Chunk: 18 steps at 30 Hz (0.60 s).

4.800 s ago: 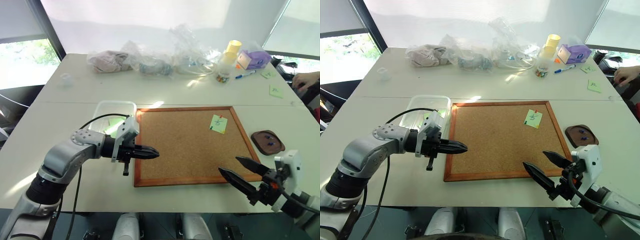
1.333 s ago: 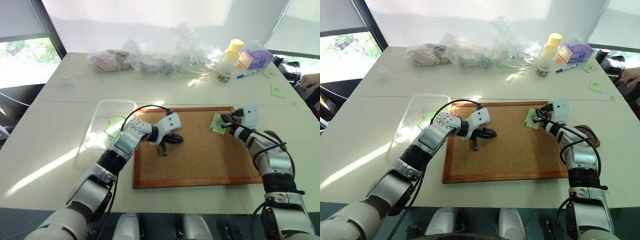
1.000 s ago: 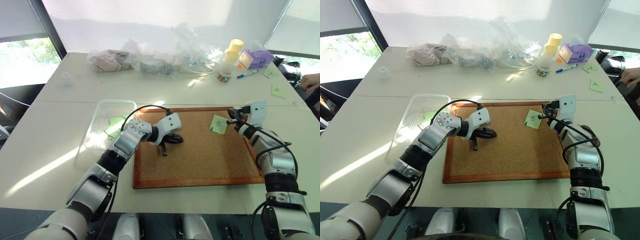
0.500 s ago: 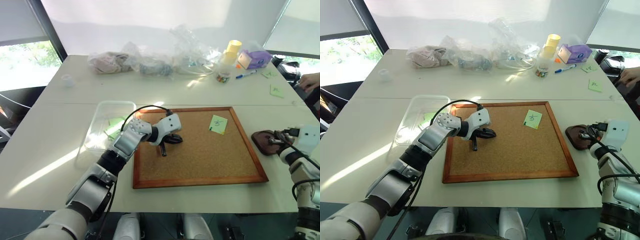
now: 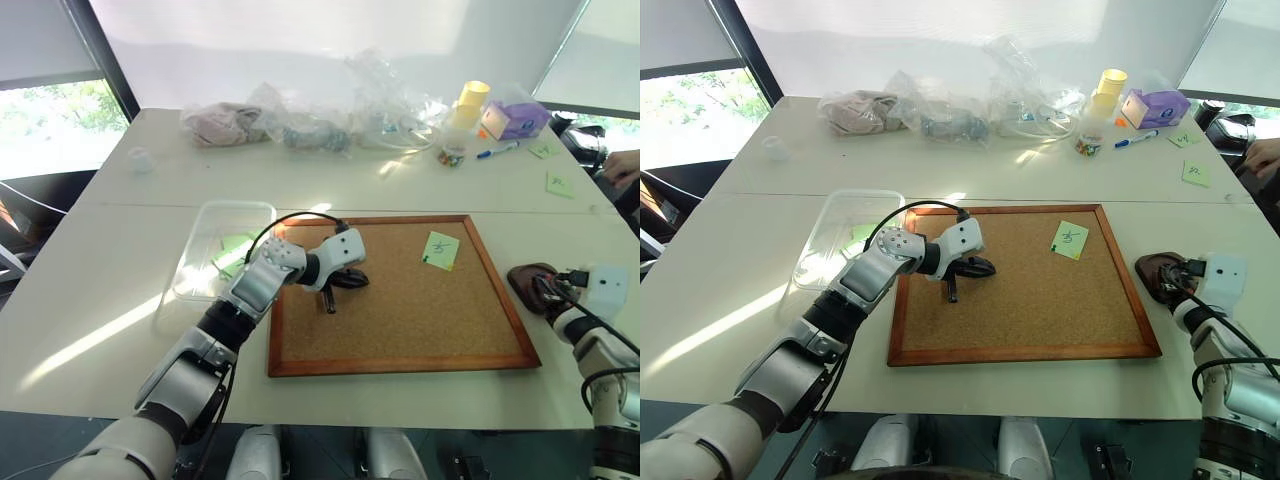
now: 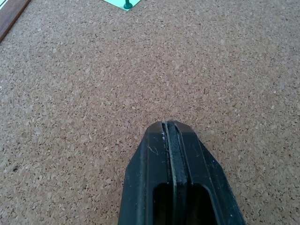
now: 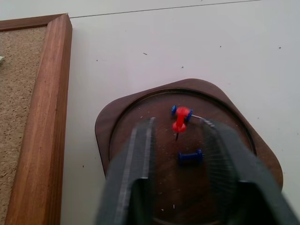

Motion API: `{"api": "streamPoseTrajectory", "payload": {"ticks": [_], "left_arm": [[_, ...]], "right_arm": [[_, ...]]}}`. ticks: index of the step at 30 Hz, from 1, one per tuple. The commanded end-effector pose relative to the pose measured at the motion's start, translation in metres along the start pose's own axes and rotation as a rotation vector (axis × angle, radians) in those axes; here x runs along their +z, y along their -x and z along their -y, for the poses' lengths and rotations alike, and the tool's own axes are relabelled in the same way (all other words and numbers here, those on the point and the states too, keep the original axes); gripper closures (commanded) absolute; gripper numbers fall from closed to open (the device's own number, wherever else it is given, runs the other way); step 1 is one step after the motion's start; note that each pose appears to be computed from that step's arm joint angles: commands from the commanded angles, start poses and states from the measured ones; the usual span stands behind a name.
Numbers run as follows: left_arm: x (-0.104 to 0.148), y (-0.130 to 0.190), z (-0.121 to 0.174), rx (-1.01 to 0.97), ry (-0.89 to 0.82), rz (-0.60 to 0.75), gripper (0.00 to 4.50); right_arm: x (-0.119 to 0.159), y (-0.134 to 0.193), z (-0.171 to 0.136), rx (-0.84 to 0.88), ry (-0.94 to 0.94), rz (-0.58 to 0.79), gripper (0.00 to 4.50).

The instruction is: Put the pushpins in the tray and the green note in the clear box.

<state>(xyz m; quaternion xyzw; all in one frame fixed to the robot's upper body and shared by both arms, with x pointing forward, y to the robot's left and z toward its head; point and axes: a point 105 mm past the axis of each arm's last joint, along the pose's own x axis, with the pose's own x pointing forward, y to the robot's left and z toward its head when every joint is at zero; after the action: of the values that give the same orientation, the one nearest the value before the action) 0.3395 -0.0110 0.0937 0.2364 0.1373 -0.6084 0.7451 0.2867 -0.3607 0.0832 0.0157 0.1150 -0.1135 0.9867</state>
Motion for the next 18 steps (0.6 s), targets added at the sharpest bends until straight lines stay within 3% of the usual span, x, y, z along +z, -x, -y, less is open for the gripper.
{"api": "streamPoseTrajectory", "payload": {"ticks": [1,3,8,11,14,18], "left_arm": [[-0.013,-0.005,0.004,-0.017,0.019,-0.057,4.5],[-0.013,-0.005,0.004,-0.018,0.02,-0.056,4.5],[-0.013,-0.005,0.005,-0.022,0.021,-0.055,4.5],[-0.013,-0.005,0.005,-0.023,0.02,-0.054,4.5],[-0.013,-0.005,0.005,-0.025,0.018,-0.054,4.5],[-0.012,-0.006,0.005,-0.028,0.013,-0.054,4.5]], "right_arm": [[0.015,0.003,0.002,-0.014,0.03,0.062,1.06],[0.017,0.004,0.003,-0.018,0.036,0.071,0.03],[0.024,0.007,0.005,-0.029,0.042,0.105,0.03],[0.041,0.011,-0.004,0.012,0.057,0.183,0.03],[0.058,0.016,-0.048,0.219,0.062,0.243,0.03],[0.055,0.011,-0.084,0.365,0.065,0.21,0.03]]}}
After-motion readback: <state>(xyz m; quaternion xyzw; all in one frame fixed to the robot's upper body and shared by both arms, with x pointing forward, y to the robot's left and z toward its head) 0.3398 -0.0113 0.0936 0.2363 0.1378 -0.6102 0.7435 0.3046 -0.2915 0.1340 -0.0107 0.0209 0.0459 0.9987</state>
